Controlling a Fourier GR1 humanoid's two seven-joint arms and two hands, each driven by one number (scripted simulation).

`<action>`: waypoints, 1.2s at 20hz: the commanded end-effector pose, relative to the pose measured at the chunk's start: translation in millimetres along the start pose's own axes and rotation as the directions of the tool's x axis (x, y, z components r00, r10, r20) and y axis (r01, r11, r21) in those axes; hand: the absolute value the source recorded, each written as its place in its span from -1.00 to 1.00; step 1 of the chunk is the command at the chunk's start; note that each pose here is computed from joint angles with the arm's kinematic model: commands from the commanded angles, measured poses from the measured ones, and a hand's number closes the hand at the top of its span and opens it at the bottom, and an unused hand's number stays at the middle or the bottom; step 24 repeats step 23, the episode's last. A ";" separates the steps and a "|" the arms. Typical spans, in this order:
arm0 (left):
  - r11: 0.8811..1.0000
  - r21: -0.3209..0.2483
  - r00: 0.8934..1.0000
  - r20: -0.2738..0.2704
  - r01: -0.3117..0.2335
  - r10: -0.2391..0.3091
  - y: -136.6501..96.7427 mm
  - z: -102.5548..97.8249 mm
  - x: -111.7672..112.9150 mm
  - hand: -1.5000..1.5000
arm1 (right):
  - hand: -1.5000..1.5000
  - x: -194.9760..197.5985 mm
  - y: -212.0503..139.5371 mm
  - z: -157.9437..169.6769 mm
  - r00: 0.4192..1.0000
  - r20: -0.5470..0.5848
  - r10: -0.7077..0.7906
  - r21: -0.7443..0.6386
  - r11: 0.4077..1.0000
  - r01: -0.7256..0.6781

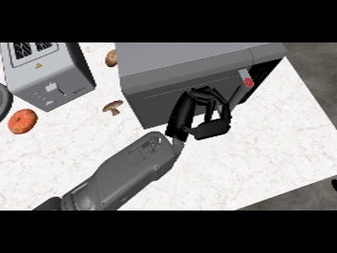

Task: Pick up the milk, place it into the microwave and close the microwave

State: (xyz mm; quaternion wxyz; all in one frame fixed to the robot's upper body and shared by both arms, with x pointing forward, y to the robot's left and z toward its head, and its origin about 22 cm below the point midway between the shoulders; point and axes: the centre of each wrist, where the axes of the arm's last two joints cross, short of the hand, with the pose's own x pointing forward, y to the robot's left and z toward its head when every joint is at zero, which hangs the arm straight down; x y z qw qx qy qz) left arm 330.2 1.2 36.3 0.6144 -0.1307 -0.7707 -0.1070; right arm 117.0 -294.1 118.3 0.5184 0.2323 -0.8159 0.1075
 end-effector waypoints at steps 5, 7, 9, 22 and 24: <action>0.993 0.113 1.000 0.005 0.021 -0.022 16.3 -18.3 -1.3 1.00 | -1.00 2.9 4.8 -4.6 0.999 0.010 -0.038 0.068 0.997 0.038; 0.992 0.120 1.000 0.016 0.025 -0.027 17.4 -18.6 -2.4 1.00 | -1.00 2.7 3.2 -5.2 1.000 0.002 -0.028 0.079 0.997 0.028; 0.992 0.124 0.999 0.027 0.020 -0.024 16.7 -19.2 -1.4 1.00 | -1.00 5.0 2.8 -7.6 1.000 0.012 -0.027 0.093 0.995 0.026; 0.989 0.150 0.998 0.056 0.017 -0.026 18.7 -18.3 -6.1 1.00 | -1.00 3.7 2.0 -11.0 1.000 -0.001 -0.029 0.126 0.992 0.029; 0.988 0.151 0.998 0.062 0.019 -0.028 16.2 -19.2 -3.5 1.00 | -1.00 4.0 4.8 -11.5 0.999 0.001 -0.043 0.141 0.989 0.042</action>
